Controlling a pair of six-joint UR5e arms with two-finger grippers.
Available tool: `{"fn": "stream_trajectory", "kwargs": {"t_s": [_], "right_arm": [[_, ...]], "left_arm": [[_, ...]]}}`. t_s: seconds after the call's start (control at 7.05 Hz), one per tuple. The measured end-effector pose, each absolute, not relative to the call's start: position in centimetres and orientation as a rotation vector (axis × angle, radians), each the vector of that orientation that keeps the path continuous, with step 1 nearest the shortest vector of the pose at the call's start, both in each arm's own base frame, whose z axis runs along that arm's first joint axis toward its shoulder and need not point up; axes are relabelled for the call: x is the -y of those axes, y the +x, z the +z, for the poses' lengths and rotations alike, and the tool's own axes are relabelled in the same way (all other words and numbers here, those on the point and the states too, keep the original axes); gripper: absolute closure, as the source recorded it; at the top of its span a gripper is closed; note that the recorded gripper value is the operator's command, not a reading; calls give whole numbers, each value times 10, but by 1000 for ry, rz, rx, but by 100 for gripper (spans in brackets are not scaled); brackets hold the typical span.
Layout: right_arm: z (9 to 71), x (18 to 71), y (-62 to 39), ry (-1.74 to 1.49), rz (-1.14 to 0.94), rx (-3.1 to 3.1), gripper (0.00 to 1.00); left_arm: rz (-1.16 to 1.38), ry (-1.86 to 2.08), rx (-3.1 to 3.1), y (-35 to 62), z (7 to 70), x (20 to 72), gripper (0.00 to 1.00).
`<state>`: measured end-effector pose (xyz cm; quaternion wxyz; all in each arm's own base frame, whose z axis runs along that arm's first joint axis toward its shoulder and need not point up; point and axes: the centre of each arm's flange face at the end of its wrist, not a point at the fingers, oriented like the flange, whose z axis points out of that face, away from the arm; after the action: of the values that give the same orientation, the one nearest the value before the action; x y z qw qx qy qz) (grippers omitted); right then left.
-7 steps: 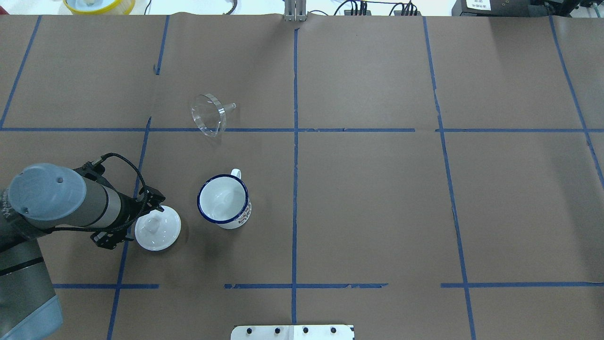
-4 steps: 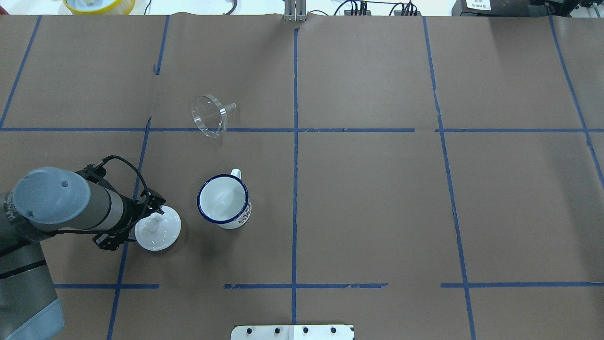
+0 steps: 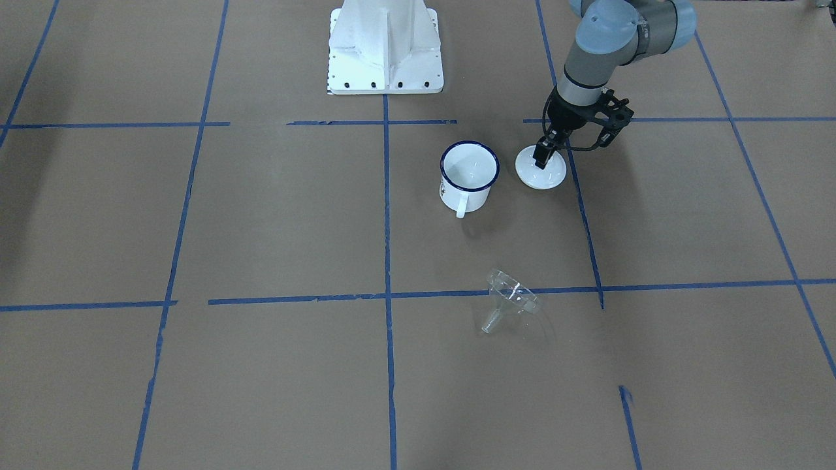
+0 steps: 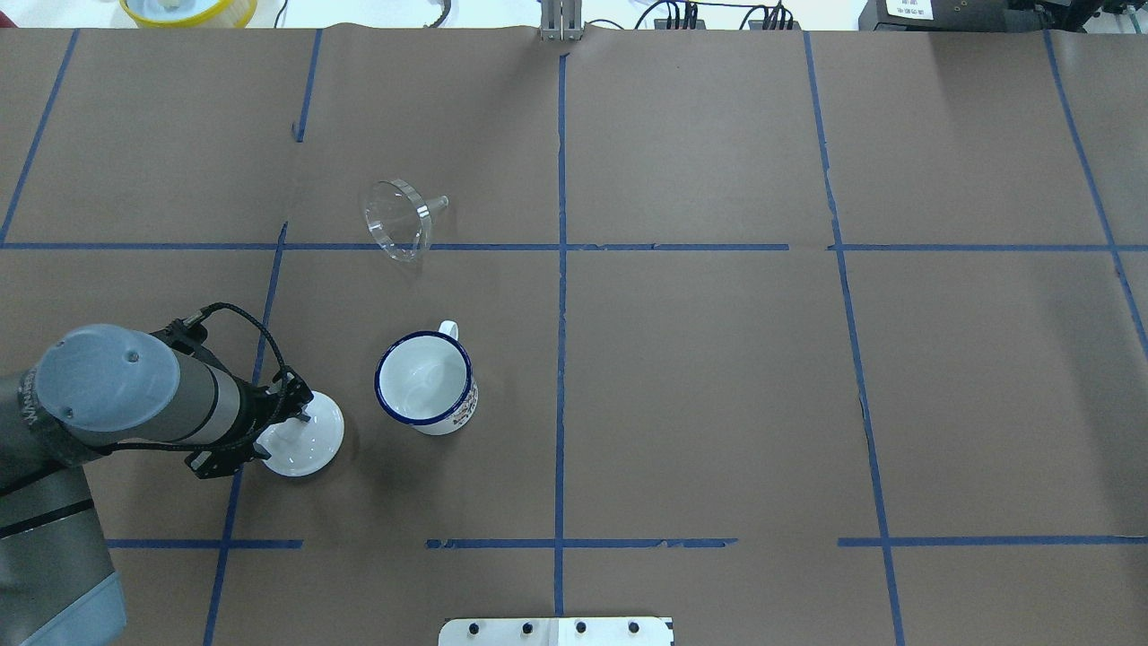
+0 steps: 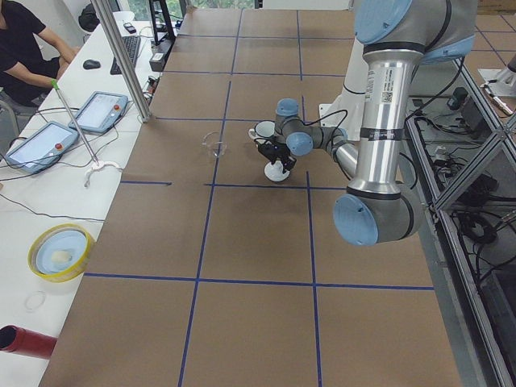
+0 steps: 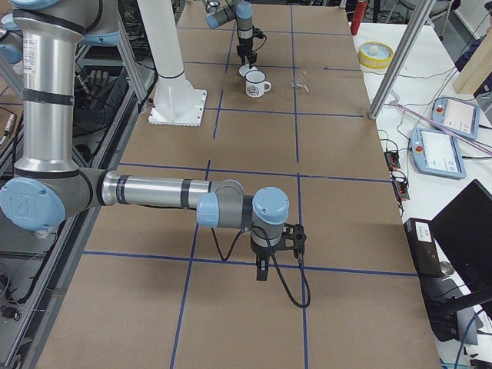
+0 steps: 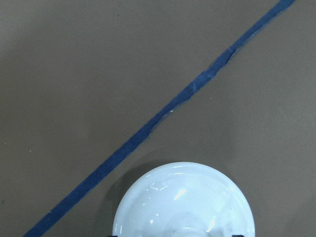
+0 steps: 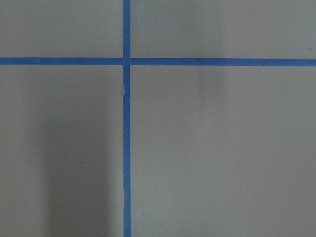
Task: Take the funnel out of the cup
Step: 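Lift the white lid and carry it over the mug with the left gripper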
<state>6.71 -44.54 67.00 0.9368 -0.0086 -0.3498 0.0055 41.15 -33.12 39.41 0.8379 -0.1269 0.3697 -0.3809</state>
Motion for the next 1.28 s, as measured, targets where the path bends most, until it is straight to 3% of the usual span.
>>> {"fn": "stream_trajectory", "kwargs": {"t_s": [0.14, 0.57, 0.99, 1.28], "right_arm": [[670, 445, 67, -18, 11, 715, 0], [670, 445, 67, -18, 11, 715, 0], [670, 445, 67, -18, 11, 715, 0], [670, 445, 67, -18, 11, 715, 0]], "left_arm": [[-806, -269, -786, 412, 392, 332, 100], [-816, -260, -815, 400, 367, 337, 100], [-869, -218, -812, 356, 262, 361, 100], [-851, -255, -794, 389, 214, 375, 100]]}}
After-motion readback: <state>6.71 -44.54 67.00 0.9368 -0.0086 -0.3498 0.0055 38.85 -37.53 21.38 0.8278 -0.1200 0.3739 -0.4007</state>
